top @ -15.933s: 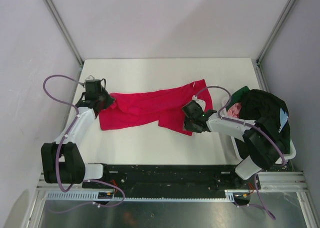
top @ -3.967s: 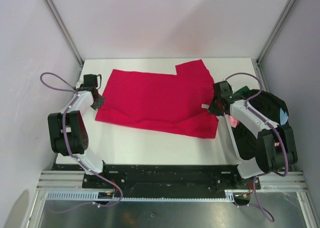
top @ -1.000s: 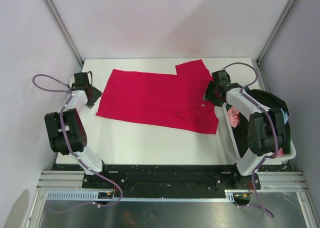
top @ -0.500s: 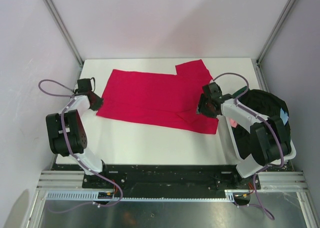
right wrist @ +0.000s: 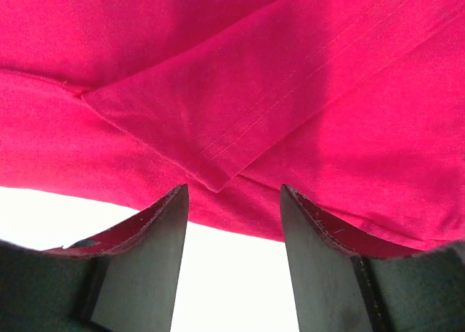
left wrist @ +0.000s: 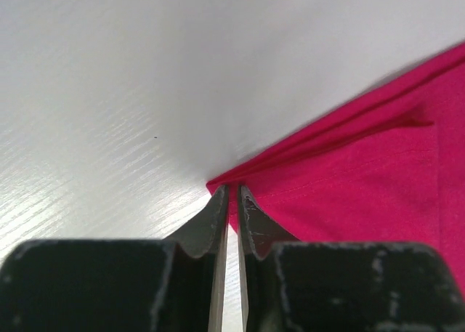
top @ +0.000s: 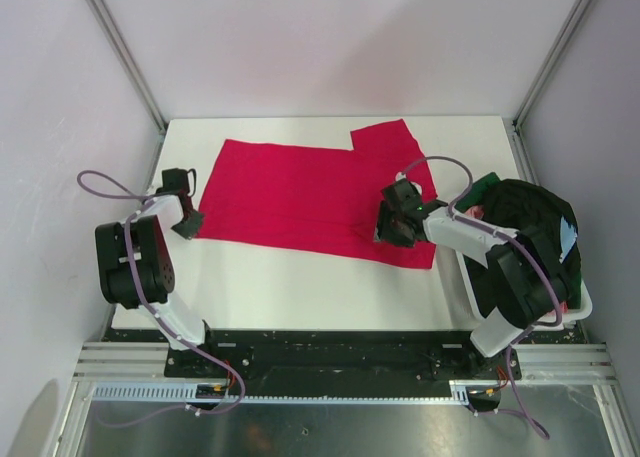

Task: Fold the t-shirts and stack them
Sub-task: Fold the flattened tshirt in 1/3 of the way

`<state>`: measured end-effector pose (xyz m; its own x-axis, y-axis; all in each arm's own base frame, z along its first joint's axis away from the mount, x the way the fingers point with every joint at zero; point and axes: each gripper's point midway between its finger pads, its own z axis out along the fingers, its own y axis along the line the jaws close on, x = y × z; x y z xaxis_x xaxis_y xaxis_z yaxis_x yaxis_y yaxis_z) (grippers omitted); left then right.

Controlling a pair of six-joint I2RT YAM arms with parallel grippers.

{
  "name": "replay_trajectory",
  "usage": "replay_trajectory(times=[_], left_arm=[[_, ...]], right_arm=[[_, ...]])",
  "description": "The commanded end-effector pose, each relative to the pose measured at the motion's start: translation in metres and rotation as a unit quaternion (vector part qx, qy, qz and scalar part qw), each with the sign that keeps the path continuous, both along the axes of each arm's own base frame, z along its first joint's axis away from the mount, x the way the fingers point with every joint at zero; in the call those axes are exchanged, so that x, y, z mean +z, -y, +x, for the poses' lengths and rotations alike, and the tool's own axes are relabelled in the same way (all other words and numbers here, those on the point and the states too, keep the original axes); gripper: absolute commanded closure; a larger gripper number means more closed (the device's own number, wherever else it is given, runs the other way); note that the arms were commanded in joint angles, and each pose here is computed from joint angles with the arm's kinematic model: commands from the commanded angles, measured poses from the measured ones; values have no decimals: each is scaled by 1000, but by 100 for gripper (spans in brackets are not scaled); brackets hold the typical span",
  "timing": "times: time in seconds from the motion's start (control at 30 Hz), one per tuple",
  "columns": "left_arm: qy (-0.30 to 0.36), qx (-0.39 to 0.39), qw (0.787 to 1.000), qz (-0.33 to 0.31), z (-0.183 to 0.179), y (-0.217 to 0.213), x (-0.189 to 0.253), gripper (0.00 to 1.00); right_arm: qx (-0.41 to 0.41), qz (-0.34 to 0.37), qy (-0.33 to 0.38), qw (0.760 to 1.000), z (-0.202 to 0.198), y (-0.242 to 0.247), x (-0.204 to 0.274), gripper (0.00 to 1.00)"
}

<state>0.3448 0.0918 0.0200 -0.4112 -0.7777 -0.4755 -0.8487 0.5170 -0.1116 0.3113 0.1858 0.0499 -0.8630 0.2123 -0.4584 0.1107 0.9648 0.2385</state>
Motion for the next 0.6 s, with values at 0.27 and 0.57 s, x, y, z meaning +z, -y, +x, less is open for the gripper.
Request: replay_trajectory(times=[0.27,0.57], left_arm=[[-21,41,998,31,-15,-18,2,87],[-20,38,999,28,-13,-18,2,87]], right_arm=[[-1,13,2,1000,2,-22,-14,50],[6,15,9,1000,15,-32,-12,78]])
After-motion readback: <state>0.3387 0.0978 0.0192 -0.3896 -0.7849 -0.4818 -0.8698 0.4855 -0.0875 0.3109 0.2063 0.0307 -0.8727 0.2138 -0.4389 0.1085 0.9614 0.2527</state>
